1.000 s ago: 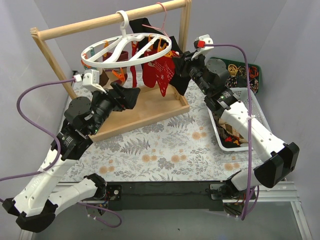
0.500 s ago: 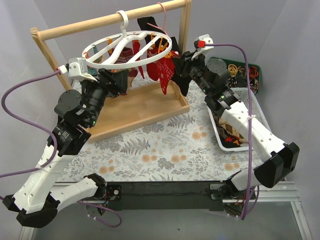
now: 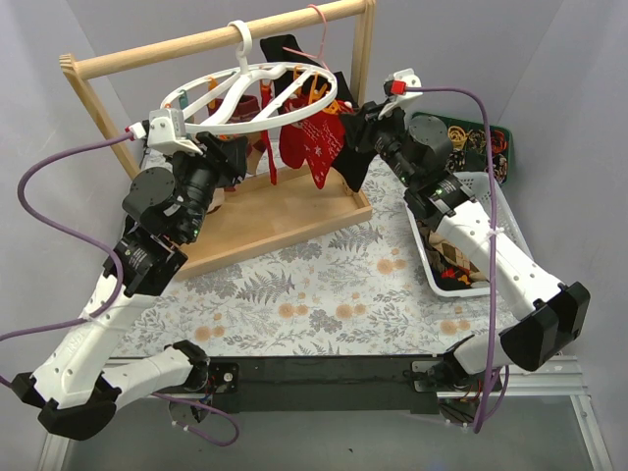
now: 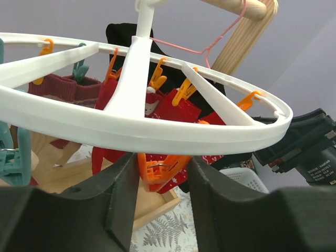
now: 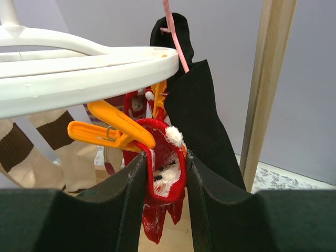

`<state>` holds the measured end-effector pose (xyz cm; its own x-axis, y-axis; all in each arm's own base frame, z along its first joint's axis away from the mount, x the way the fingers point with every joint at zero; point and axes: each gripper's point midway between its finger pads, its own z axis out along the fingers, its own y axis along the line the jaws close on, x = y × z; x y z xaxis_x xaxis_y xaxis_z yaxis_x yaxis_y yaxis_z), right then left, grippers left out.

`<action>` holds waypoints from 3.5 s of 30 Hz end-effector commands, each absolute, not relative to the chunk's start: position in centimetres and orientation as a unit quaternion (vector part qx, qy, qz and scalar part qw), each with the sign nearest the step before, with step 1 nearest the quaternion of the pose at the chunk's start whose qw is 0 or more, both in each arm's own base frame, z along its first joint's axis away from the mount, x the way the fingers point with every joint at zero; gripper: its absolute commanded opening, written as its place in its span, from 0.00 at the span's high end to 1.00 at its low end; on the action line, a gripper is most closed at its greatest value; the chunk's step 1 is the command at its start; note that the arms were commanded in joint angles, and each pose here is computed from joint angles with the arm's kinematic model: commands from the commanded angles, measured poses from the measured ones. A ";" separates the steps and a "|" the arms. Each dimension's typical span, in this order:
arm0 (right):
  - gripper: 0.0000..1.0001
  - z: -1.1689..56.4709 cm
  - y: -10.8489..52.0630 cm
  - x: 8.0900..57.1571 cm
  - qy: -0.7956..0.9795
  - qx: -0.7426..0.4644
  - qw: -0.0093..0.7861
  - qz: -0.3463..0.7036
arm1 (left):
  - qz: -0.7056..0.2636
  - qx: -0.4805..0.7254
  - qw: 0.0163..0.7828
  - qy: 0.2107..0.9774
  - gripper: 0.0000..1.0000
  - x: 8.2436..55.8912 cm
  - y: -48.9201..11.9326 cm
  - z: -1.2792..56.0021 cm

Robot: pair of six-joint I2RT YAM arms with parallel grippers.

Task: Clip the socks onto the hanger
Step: Open the clamp at the hanger, then adjust the sock in the bin.

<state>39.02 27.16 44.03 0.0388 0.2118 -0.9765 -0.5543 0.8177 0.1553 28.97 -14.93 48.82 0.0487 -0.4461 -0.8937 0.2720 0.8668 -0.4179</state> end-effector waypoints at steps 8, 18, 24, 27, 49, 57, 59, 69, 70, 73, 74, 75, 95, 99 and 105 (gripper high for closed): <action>0.54 46.8 25.1 36.5 0.606 -0.132 0.735 0.275 | -0.258 -0.049 0.722 0.641 0.85 29.0 -15.6 49.8; 0.35 48.0 23.0 31.2 0.595 -0.173 0.731 0.284 | -0.278 -0.044 0.701 0.656 1.00 29.5 -17.1 48.8; 0.27 45.6 21.2 28.6 0.627 -0.196 0.706 0.265 | -0.272 -0.053 0.678 0.681 1.00 30.2 -17.7 46.8; 0.25 41.4 18.2 29.3 0.688 -0.158 0.681 0.195 | -0.259 -0.058 0.668 0.695 1.00 30.6 -17.6 45.5; 0.33 20.2 2.5 35.8 0.900 0.022 0.435 0.018 | -0.209 -0.078 0.639 0.736 1.00 30.4 -16.0 43.7; 0.48 15.7 3.5 42.1 0.922 -0.061 0.381 0.021 | -0.216 -0.076 0.630 0.742 1.00 29.9 -16.1 43.9; 0.49 15.1 4.0 43.2 0.924 -0.071 0.376 0.030 | -0.217 -0.074 0.628 0.743 1.00 29.9 -16.2 44.0; 0.48 5.8 3.5 43.8 0.958 -0.081 0.275 0.017 | -0.213 -0.073 0.619 0.752 1.00 29.8 -16.2 43.5; 0.48 5.3 3.5 43.7 0.959 -0.081 0.270 0.015 | -0.213 -0.073 0.619 0.752 1.00 29.8 -16.2 43.6; 0.58 3.6 3.1 43.1 0.965 -0.079 0.250 0.007 | -0.210 -0.073 0.618 0.754 1.00 29.8 -16.1 43.4; 0.64 3.5 3.1 42.9 0.965 -0.077 0.249 0.006 | -0.209 -0.072 0.618 0.754 1.00 29.8 -16.1 43.3; 0.70 3.7 3.1 42.9 0.965 -0.077 0.250 0.006 | -0.209 -0.073 0.617 0.755 1.00 29.8 -16.1 43.3; 0.99 14.8 4.9 39.8 0.922 -0.059 0.378 0.062 | -0.210 -0.073 0.620 0.753 1.00 29.8 -16.1 43.5; 0.99 17.3 5.8 39.1 0.898 -0.072 0.425 0.089 | -0.212 -0.072 0.620 0.752 1.00 29.8 -16.2 43.6; 0.99 22.2 7.3 38.4 0.859 -0.098 0.486 0.127 | -0.221 -0.070 0.618 0.751 1.00 29.7 -16.5 43.7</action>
<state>37.89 5.72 17.28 -0.6458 -0.0717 -0.7602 -0.2127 0.9731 0.0889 30.29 -16.57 43.20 -0.2154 -0.3790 -0.9000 0.1539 0.8969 -0.4146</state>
